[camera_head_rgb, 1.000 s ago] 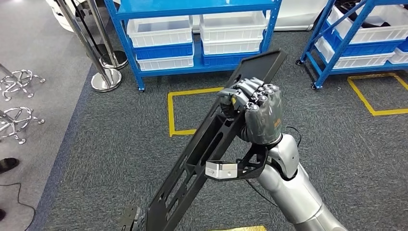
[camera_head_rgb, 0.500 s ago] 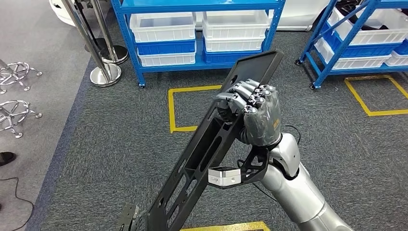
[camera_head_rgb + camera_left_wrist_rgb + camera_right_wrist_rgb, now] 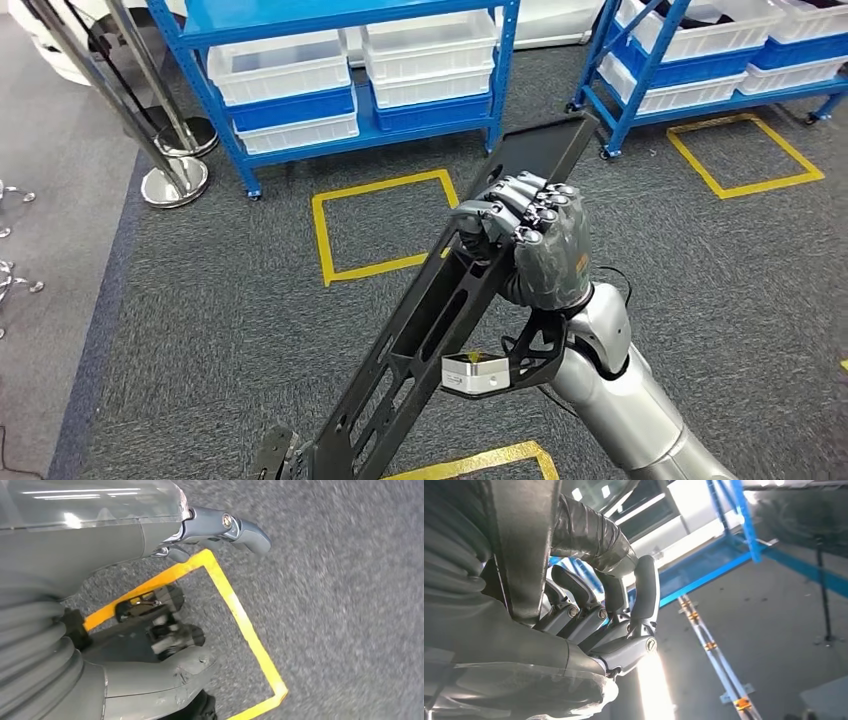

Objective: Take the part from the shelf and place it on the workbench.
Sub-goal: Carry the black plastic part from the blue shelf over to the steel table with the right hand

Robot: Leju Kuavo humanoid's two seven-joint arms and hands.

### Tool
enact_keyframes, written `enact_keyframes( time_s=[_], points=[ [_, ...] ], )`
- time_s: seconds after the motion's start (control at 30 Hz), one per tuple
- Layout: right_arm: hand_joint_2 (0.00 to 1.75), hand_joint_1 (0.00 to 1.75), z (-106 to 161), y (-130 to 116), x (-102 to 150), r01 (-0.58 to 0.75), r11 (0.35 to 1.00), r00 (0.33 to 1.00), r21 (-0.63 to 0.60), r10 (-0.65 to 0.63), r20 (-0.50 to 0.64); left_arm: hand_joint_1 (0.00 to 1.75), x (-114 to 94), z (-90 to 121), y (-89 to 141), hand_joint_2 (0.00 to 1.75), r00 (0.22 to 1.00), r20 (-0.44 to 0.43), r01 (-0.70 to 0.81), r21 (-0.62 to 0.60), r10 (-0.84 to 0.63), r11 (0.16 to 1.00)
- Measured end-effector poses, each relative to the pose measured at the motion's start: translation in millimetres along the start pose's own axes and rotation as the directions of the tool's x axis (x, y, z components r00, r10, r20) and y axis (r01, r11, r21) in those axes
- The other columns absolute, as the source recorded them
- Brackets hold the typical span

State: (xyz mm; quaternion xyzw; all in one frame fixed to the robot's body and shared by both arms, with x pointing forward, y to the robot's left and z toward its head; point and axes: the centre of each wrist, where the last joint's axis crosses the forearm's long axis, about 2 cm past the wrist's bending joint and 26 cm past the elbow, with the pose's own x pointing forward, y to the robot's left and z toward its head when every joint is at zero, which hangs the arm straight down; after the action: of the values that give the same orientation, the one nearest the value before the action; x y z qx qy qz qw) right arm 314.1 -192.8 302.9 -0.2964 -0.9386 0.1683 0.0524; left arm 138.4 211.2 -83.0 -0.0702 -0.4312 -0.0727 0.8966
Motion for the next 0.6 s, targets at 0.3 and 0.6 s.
enact_keyframes(
  time_s=[0.3, 0.6],
  points=[
    [1.75, 1.75, 1.8, -1.5, 0.2, 0.002, 1.000, 1.000, -0.002, -0.002, 0.006, 0.00, -0.3, -0.1, 2.6, 1.75, 1.000, -0.007, 0.009, 0.004, -0.009, 1.000],
    [1.75, 1.75, 3.0, -4.6, -2.2, 0.007, 1.000, 1.000, -0.014, -0.007, 0.008, 0.00, -1.5, 0.7, 4.5, 1.75, 1.000, -0.011, 0.015, 0.010, -0.015, 1.000]
  ],
)
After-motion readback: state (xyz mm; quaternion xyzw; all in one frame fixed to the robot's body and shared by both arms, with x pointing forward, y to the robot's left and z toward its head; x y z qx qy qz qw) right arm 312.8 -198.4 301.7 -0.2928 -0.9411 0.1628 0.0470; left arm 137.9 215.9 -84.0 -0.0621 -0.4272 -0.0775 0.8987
